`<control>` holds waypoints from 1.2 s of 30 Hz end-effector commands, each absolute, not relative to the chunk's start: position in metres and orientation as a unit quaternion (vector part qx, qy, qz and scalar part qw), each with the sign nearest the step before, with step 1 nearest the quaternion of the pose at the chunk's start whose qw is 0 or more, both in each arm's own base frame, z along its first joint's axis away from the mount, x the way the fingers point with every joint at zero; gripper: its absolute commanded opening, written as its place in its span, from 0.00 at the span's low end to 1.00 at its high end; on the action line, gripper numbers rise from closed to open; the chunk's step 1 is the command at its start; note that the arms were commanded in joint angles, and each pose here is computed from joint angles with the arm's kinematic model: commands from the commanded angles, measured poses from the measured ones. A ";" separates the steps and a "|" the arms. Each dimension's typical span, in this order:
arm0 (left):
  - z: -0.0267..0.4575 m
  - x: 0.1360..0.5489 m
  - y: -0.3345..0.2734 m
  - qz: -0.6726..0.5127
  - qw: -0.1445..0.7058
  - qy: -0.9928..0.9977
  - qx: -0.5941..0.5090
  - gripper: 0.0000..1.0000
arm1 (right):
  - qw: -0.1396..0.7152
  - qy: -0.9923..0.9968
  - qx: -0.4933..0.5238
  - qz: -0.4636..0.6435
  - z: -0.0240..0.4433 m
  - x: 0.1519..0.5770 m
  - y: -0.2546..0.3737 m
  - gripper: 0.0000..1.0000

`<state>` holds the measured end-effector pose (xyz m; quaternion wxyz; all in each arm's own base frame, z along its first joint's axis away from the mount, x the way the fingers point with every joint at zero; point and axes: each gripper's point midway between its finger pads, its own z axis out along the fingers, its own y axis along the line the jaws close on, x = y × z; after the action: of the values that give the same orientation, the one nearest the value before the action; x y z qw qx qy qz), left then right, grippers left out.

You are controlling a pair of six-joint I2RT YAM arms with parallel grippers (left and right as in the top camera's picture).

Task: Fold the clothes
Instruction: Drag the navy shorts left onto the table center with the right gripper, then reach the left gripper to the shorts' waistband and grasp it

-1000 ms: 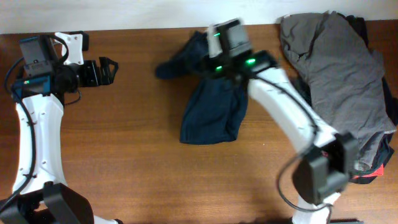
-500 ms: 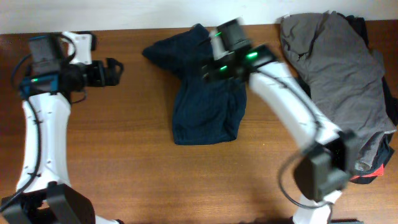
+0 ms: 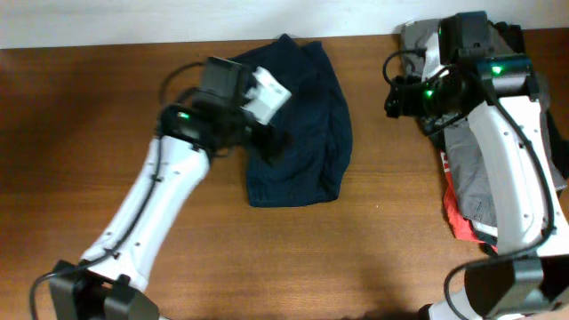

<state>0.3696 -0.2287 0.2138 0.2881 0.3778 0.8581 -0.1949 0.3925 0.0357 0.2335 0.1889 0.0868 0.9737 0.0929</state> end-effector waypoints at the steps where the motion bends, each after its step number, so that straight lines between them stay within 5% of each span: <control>1: 0.195 0.363 -0.253 -0.156 0.265 0.871 0.382 0.94 | 0.160 0.976 0.117 0.092 0.201 0.389 0.019 0.81; 13: 0.097 0.351 -0.283 -0.079 0.166 0.916 0.356 0.75 | 0.106 0.978 0.119 0.134 0.119 0.372 0.033 0.81; 18: 0.073 0.346 -0.296 -0.081 0.147 0.926 0.339 0.75 | 0.099 0.978 0.119 0.137 0.111 0.368 0.035 0.81; 22: 0.064 0.347 -0.305 -0.087 0.148 0.931 0.323 0.63 | 0.106 0.978 0.118 0.137 0.112 0.371 0.035 0.81; 36: 0.054 0.363 -0.287 0.010 0.170 0.906 0.387 0.62 | 0.114 0.979 0.120 0.115 0.111 0.374 0.027 0.81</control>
<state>0.3522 -0.2962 0.0510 0.1553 0.3583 0.9198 -0.0376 0.3738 0.0312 0.1119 0.1126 0.1135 0.9792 0.1252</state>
